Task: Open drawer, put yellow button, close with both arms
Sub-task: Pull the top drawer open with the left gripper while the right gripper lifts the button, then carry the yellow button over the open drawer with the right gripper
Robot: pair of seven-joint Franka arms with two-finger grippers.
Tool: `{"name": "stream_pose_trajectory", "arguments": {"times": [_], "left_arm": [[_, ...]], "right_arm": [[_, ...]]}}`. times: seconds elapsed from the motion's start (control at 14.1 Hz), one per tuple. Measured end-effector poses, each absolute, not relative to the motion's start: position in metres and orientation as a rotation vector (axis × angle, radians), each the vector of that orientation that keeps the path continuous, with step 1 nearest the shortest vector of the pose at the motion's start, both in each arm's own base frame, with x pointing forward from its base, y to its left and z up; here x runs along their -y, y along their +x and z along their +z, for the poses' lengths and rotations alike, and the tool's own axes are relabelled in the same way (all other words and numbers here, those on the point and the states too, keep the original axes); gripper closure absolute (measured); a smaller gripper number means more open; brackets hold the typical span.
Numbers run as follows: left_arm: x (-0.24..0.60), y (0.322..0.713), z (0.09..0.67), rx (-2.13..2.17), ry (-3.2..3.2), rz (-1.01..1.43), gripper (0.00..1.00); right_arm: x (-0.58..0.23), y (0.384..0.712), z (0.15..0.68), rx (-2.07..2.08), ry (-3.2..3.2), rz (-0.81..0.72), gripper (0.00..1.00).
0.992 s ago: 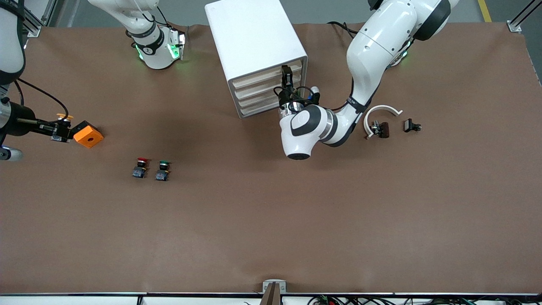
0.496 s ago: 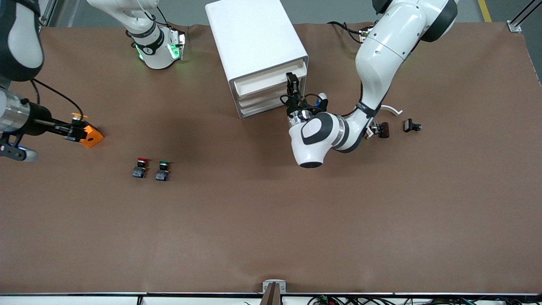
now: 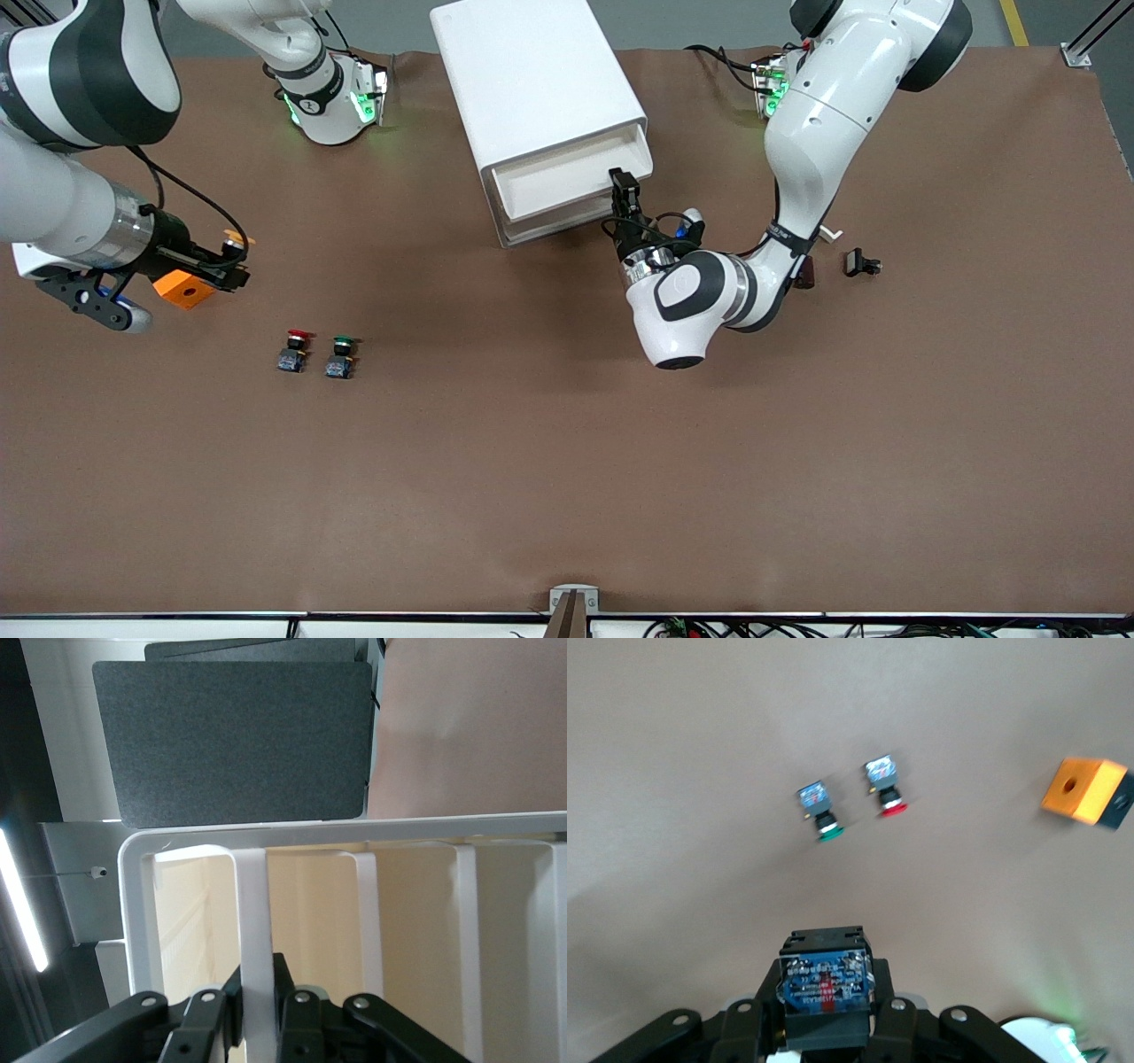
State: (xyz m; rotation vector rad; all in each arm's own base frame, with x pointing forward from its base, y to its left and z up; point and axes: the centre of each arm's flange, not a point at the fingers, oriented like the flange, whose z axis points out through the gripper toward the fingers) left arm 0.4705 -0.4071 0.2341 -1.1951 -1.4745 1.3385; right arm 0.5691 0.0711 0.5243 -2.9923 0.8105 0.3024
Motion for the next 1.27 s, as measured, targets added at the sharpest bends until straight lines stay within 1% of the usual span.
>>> {"name": "stream_pose_trajectory", "arguments": {"times": [0.21,0.57,0.78,1.13,1.2,1.27], "left_arm": [[0.391,0.490,0.237,1.525,-1.183,1.364,0.90],[0.363,0.523,0.240,1.609,-1.150,1.425,0.89],[0.351,0.535,0.240,1.638,-1.137,1.447,0.89],[0.345,0.544,0.239,1.673,-1.133,1.458,0.85],[0.345,0.545,0.239,1.677,-1.134,1.458,0.81],[0.345,0.545,0.239,1.680,-1.135,1.458,0.80]], "right_arm": [[-0.095,0.566,0.524,-0.888,-2.969,0.311,0.59],[-0.166,0.553,0.525,-0.985,-2.927,0.291,0.59],[-0.227,0.533,0.532,-1.049,-2.904,0.249,0.59],[-0.319,0.492,0.540,-1.117,-2.859,0.179,0.59],[-0.333,0.485,0.540,-1.137,-2.845,0.167,0.59],[-0.345,0.478,0.541,-1.152,-2.833,0.158,0.59]]}}
